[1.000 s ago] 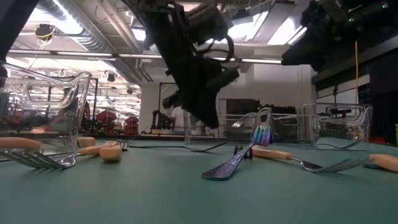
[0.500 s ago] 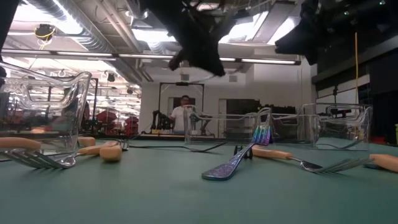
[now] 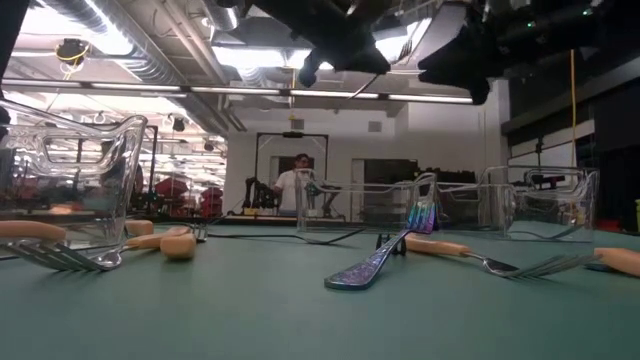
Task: Sort silverware by color (type)
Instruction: Put the black fork into the top left transparent bin
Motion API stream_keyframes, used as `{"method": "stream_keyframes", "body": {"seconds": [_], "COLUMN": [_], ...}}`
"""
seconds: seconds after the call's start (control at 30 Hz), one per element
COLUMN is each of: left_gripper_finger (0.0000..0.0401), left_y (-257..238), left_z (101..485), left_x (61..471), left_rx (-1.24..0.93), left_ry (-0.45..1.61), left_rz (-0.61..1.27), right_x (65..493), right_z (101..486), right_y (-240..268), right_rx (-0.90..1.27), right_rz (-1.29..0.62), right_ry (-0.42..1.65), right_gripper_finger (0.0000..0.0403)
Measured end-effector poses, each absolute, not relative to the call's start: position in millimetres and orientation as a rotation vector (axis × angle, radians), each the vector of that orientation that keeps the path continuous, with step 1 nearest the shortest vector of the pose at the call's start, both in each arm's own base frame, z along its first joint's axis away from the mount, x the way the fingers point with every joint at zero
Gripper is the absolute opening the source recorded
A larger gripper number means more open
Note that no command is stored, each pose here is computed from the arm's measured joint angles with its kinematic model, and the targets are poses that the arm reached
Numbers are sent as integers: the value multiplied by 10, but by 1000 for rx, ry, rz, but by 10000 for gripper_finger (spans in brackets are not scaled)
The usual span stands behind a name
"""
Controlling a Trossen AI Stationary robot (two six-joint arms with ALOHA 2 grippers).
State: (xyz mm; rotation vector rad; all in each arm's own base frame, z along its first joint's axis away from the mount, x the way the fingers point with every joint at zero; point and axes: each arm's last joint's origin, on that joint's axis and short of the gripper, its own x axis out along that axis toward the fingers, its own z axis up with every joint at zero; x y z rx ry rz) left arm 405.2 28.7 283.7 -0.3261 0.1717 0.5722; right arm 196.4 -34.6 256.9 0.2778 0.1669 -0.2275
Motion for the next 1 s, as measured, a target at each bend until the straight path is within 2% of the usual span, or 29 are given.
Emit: {"method": "stream_keyframes", "body": {"seconds": [0.57,0.8,1.0], "left_gripper_finger": [4,4,4], "left_y": [318,318,317], "left_z": [2949,2954,2965], "left_x": [4073,4073,4075], "left_rx": [-307,-307,-310], "left_ry": [59,53,43], "left_rz": [576,580,573], "right_x": [2354,2411,2440], "right_z": [2460,2430,2449], "right_y": [-390,-430,-438], "right_rx": [297,292,289], "right_rz": [-133,-232,-234], "right_ry": [38,0,-48], "right_gripper_finger": [108,108,108]}}
